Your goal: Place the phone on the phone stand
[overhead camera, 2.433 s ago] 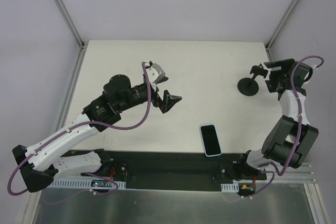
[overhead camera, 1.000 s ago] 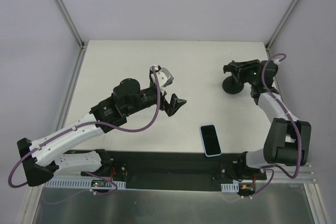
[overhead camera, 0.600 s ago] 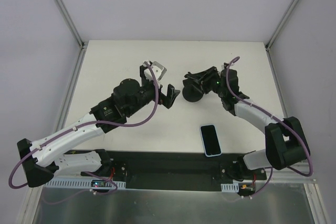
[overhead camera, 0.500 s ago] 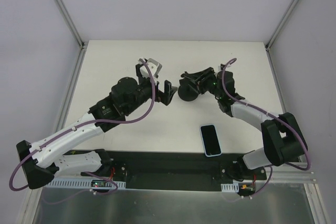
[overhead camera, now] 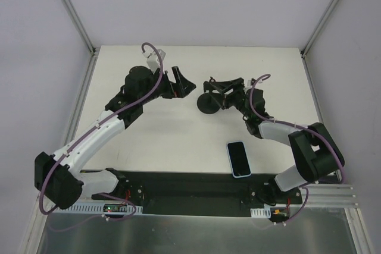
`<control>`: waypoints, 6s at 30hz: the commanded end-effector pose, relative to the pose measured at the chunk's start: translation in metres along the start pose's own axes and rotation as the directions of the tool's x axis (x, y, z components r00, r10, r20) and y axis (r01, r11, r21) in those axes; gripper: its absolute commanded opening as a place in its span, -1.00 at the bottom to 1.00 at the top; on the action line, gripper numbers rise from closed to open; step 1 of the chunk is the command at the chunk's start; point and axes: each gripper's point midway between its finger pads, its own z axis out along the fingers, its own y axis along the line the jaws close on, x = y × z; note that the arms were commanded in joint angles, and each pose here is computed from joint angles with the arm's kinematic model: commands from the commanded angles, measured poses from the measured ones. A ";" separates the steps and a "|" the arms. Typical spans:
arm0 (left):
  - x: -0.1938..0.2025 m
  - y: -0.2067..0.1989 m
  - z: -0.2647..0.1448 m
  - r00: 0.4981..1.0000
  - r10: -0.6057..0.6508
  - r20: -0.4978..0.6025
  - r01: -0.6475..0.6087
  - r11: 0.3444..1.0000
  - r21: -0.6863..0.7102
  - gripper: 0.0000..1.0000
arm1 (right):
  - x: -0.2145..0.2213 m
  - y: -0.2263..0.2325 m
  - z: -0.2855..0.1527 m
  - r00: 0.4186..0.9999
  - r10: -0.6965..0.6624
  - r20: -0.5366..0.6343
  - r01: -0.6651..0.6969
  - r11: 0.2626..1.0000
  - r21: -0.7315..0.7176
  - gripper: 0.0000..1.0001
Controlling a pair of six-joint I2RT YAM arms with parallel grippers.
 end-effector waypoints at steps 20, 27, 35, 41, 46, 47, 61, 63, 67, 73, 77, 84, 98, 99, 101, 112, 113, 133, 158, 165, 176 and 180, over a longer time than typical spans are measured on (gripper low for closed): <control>0.040 -0.009 0.098 0.776 -0.537 -0.332 0.619 0.748 0.238 0.74 | -0.004 0.024 -0.025 0.964 -0.190 -0.187 0.198 0.980 0.022 0.58; 0.037 0.010 0.119 0.760 -0.571 -0.311 0.641 0.739 0.207 0.61 | -0.014 0.025 -0.015 0.972 -0.170 -0.162 0.178 0.983 0.035 0.49; 0.049 0.026 0.131 0.739 -0.597 -0.313 0.659 0.737 0.152 0.37 | -0.027 0.022 -0.008 0.982 -0.129 -0.141 0.136 0.990 0.043 0.29; 0.052 0.030 0.136 0.744 -0.591 -0.313 0.652 0.745 0.143 0.26 | -0.030 0.018 -0.004 0.984 -0.116 -0.138 0.122 0.992 0.035 0.25; 0.047 0.032 0.139 0.752 -0.583 -0.309 0.642 0.754 0.140 0.09 | -0.031 0.018 0.001 0.984 -0.100 -0.147 0.104 0.994 0.022 0.13; 0.046 0.031 0.140 0.756 -0.576 -0.309 0.636 0.758 0.142 0.00 | -0.031 0.015 0.003 0.984 -0.091 -0.151 0.096 0.995 0.027 0.05; 0.045 0.031 0.137 0.766 -0.561 -0.314 0.617 0.778 0.118 -0.93 | -0.029 -0.020 0.006 0.987 -0.027 -0.160 0.041 0.996 0.080 -0.88; 0.045 0.031 0.137 0.765 -0.562 -0.314 0.618 0.778 0.115 -0.99 | -0.030 -0.027 0.007 0.988 -0.023 -0.154 0.038 0.995 0.096 -0.95; 0.045 0.031 0.135 0.765 -0.563 -0.314 0.618 0.778 0.111 -1.00 | -0.031 -0.044 0.008 0.989 -0.013 -0.145 0.032 0.991 0.131 -0.98; 0.045 0.034 0.133 0.766 -0.567 -0.303 0.616 0.783 0.092 -1.00 | -0.033 -0.064 0.012 0.991 0.001 -0.135 0.022 0.986 0.166 -0.98; 0.047 0.038 0.130 0.764 -0.574 -0.295 0.618 0.782 0.077 -1.00 | -0.031 -0.078 0.013 0.991 0.013 -0.134 0.013 0.982 0.190 -0.98; 0.048 0.048 0.126 0.758 -0.590 -0.277 0.626 0.778 0.054 -1.00 | -0.027 -0.088 0.018 0.990 0.033 -0.137 -0.004 0.979 0.204 -0.98; 0.042 0.048 0.120 0.759 -0.590 -0.276 0.630 0.773 0.080 -0.32 | -0.023 -0.062 0.031 0.970 -0.087 -0.228 0.116 0.986 0.117 -0.30; 0.042 0.049 0.119 0.760 -0.591 -0.271 0.630 0.773 0.078 0.04 | -0.023 -0.055 0.030 0.965 -0.113 -0.237 0.141 0.985 0.104 -0.13; 0.043 0.054 0.114 0.762 -0.592 -0.262 0.627 0.776 0.070 0.21 | -0.025 -0.051 0.029 0.952 -0.168 -0.255 0.202 0.973 0.111 0.32; 0.020 0.057 0.071 0.843 -0.493 -0.216 0.523 0.845 0.114 0.98 | -0.021 -0.013 -0.028 0.833 -0.443 -0.332 0.476 0.879 0.023 0.93; 0.014 0.052 0.067 0.861 -0.460 -0.216 0.492 0.861 0.130 0.98 | -0.017 -0.035 -0.044 0.822 -0.412 -0.393 0.491 0.863 0.122 0.93; 0.022 -0.010 0.022 0.915 -0.076 -0.395 0.228 0.907 0.355 0.96 | 0.032 -0.156 -0.241 0.505 -0.212 -0.836 0.850 0.287 0.441 0.93; 0.022 -0.002 0.027 0.932 -0.067 -0.357 0.180 0.939 0.292 0.82 | 0.029 -0.203 -0.226 0.385 -0.254 -0.887 0.918 0.010 0.396 0.93; 0.020 -0.001 0.027 0.936 -0.064 -0.347 0.171 0.943 0.287 0.82 | 0.031 -0.222 -0.223 0.438 -0.243 -0.866 0.890 -0.022 0.456 0.94; 0.013 0.000 0.022 0.949 -0.059 -0.310 0.143 0.956 0.257 0.81 | 0.022 -0.212 -0.198 0.435 -0.393 -0.810 0.876 -0.021 0.481 -0.70; 0.010 0.003 0.021 0.955 -0.075 -0.287 0.144 0.963 0.227 0.80 | 0.011 -0.184 -0.164 0.378 -0.519 -0.767 0.886 -0.036 0.462 -0.99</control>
